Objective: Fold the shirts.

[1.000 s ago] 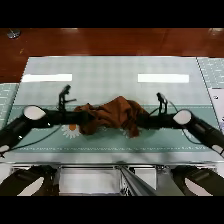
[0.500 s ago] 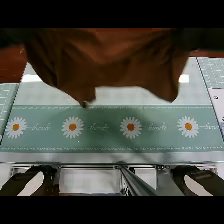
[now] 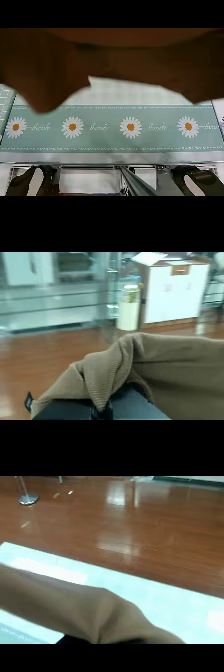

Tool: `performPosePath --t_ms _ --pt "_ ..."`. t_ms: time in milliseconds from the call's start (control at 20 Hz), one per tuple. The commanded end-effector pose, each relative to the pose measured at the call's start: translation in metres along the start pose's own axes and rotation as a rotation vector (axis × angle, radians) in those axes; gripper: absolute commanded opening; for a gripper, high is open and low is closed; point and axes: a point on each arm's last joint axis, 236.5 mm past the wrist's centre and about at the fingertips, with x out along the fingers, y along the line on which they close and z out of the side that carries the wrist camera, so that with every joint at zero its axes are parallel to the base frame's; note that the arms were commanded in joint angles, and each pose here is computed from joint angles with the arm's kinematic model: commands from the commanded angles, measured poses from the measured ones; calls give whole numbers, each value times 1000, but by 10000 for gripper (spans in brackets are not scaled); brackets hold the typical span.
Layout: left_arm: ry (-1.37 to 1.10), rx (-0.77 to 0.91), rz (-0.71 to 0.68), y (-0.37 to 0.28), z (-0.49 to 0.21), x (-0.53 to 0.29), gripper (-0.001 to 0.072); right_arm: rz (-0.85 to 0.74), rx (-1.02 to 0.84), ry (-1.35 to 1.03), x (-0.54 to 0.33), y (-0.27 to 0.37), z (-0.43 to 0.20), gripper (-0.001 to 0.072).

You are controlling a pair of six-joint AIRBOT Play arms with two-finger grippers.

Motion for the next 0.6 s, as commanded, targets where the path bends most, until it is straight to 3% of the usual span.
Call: performPosePath --t_ms 0,200,400,550 --pt "64 74 71 -17 -16 -36 26 -15 -3 59 -31 6 -24 31" --pt "235 -101 -6 -17 -87 -23 26 27 36 227 -2 6 -67 31" --pt "519 -344 -79 -8 -219 1 26 55 144 469 71 -11 -156 31" --pt "611 -452 -50 13 -314 26 27 10 243 530 138 -38 -223 31"
